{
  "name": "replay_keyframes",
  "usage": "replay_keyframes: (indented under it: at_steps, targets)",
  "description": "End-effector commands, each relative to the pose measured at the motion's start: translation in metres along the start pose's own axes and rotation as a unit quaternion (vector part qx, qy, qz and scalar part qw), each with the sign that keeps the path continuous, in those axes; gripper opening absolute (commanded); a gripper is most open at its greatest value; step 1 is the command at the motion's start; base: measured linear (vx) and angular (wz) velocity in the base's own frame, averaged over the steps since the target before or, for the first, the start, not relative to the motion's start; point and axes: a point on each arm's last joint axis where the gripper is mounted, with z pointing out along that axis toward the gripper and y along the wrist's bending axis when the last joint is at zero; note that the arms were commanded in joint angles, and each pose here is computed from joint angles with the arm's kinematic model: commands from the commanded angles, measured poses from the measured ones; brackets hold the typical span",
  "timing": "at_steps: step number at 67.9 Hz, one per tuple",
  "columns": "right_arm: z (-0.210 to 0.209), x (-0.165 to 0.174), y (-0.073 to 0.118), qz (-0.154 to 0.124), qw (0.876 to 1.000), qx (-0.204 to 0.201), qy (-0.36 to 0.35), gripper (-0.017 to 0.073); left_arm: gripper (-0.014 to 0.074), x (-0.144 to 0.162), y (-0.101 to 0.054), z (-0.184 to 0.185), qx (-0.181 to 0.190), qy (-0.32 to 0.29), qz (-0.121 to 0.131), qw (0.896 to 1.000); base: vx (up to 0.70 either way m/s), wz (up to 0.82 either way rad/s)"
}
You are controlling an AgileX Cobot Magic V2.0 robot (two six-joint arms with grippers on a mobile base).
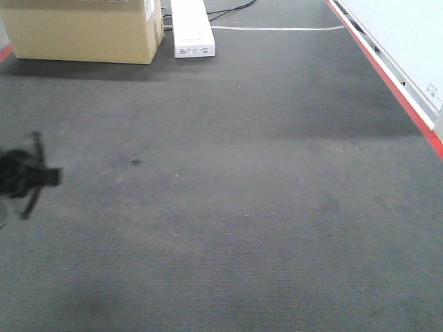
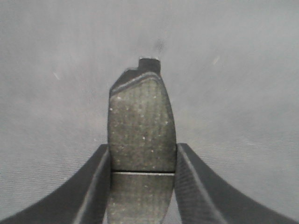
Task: Move and align brake pads A on conveyor
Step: 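Lower the left gripper with its brake pad onto the conveyor belt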
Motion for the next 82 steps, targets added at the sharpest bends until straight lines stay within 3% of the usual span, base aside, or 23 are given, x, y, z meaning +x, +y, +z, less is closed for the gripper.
replay_keyframes:
  at_steps: [1, 13, 27, 32, 46, 57, 67, 82]
  targets:
    - [-0.004, -0.018, 0.0, -0.005, 0.998, 0.003, -0.06, -0.0004, -0.0006, -0.031, -0.006, 0.024, 0.0, 0.009, -0.005, 1.0, 0.0, 0.0]
    - [-0.004, -0.018, 0.0, -0.005, 0.998, 0.003, -0.06, -0.0004, -0.0006, -0.056, -0.012, 0.095, -0.019, 0.13, 0.012, 0.991, 0.0, 0.0]
    - [-0.004, -0.018, 0.0, -0.005, 0.998, 0.003, -0.06, -0.0004, -0.0006, -0.058, -0.012, 0.167, -0.049, 0.29, 0.011, 0.956, 0.0, 0.0]
    - [-0.004, -0.018, 0.0, -0.005, 0.998, 0.003, -0.06, -0.0004, -0.0006, -0.059, -0.011, 0.181, -0.056, 0.318, 0.009, 0.946, 0.0, 0.0]
    - [-0.004, -0.018, 0.0, -0.005, 0.998, 0.003, -0.06, -0.0004, -0.0006, -0.071, -0.007, 0.184, -0.055, 0.283, 0.0, 0.958, 0.0, 0.0]
    - [-0.004, -0.018, 0.0, -0.005, 0.998, 0.003, -0.06, -0.0004, -0.0006, -0.076, 0.0, 0.178, -0.06, 0.272, -0.007, 0.961, 0.0, 0.0]
    - [-0.004, -0.018, 0.0, -0.005, 0.998, 0.003, -0.06, -0.0004, -0.0006, -0.09, 0.015, 0.156, -0.083, 0.232, -0.002, 0.969, 0.0, 0.0]
    - [-0.004, -0.018, 0.0, -0.005, 0.998, 0.003, -0.06, -0.0004, -0.0006, -0.111, 0.047, 0.109, -0.095, 0.172, -0.041, 0.98, 0.0, 0.0]
